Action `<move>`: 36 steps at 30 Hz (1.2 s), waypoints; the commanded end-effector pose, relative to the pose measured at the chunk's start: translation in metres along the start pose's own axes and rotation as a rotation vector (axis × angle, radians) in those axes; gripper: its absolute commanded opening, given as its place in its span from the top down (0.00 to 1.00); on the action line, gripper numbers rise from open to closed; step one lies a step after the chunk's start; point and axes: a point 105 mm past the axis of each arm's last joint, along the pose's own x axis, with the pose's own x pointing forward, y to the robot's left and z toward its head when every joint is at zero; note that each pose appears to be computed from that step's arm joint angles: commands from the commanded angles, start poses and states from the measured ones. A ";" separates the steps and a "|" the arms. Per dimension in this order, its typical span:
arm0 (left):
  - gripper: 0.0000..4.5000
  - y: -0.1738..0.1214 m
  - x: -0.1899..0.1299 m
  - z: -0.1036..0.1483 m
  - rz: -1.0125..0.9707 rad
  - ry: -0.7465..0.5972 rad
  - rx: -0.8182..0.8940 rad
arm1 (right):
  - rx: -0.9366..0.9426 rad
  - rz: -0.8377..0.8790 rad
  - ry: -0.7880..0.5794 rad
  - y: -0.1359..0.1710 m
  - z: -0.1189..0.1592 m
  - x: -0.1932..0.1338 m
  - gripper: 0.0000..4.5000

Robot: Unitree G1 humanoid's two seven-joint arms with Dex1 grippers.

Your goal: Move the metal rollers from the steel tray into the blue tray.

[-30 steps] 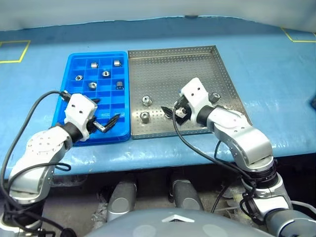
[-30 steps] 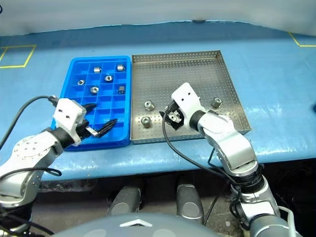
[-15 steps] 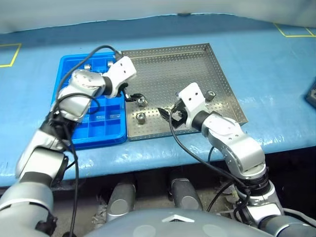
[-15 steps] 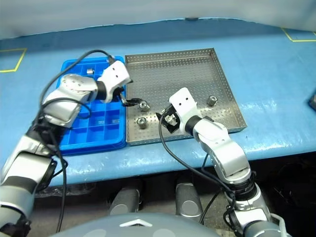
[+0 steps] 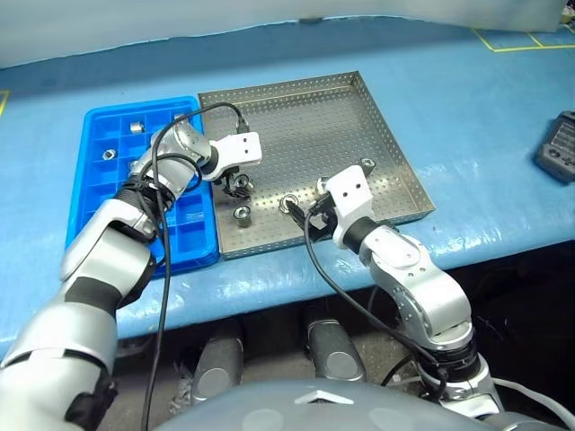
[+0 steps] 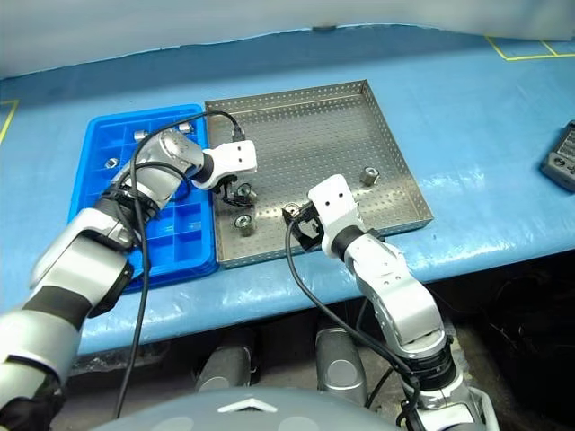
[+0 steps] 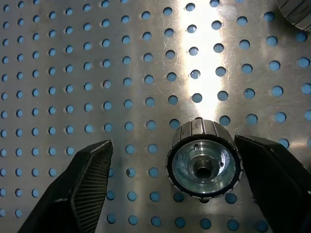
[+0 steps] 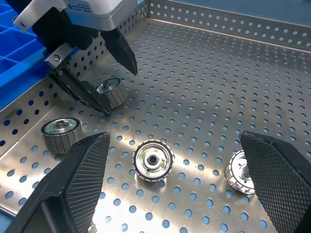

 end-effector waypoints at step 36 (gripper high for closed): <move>0.62 -0.019 -0.130 -0.130 1.415 -0.143 -0.830 | -0.019 0.143 -0.128 0.036 0.032 0.029 0.00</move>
